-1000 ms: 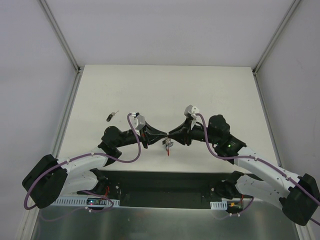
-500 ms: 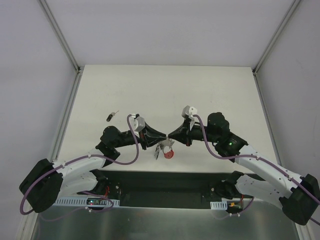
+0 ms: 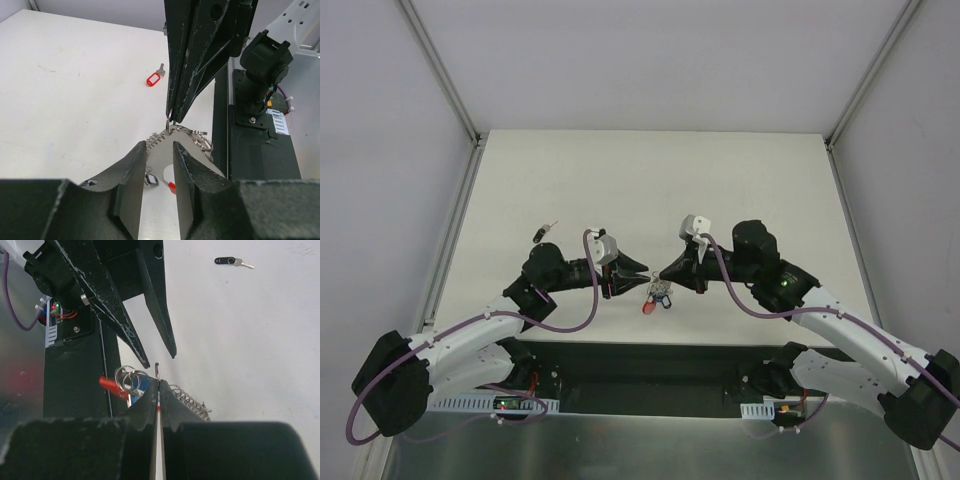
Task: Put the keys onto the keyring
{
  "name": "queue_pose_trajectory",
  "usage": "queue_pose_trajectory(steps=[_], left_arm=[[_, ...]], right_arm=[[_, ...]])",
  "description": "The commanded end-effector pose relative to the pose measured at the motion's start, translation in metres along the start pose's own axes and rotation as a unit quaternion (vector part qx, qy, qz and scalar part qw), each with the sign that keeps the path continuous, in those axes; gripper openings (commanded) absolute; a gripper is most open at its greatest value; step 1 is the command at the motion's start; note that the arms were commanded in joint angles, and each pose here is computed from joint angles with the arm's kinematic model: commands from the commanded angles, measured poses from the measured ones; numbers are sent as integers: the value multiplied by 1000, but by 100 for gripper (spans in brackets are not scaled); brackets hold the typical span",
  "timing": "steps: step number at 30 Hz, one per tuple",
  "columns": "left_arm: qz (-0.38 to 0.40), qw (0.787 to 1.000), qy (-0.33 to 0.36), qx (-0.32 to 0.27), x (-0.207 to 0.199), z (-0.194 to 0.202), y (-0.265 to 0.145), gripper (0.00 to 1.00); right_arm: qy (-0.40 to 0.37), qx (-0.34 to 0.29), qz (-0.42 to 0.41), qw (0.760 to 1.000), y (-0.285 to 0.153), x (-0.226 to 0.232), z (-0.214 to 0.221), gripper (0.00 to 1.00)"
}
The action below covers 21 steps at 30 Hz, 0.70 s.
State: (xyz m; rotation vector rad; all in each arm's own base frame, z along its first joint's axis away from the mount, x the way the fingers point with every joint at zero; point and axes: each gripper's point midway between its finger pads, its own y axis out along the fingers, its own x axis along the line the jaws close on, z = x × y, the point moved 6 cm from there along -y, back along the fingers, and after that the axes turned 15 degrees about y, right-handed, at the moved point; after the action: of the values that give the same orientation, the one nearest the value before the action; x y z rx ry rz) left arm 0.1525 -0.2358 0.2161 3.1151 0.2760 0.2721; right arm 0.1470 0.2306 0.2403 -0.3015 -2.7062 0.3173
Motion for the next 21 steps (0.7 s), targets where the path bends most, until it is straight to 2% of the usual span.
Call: queue_pose_trajectory(steps=[1, 9, 21], left_arm=[[-1, 999, 42, -20, 8, -25, 4, 28], [55, 998, 30, -13, 2, -27, 11, 29], [61, 998, 6, 18, 4, -21, 14, 22]], right_arm=[[-40, -22, -29, 999, -2, 11, -24, 1], [-42, -15, -31, 999, 1, 10, -23, 1], [-44, -16, -32, 998, 2, 11, -25, 1]])
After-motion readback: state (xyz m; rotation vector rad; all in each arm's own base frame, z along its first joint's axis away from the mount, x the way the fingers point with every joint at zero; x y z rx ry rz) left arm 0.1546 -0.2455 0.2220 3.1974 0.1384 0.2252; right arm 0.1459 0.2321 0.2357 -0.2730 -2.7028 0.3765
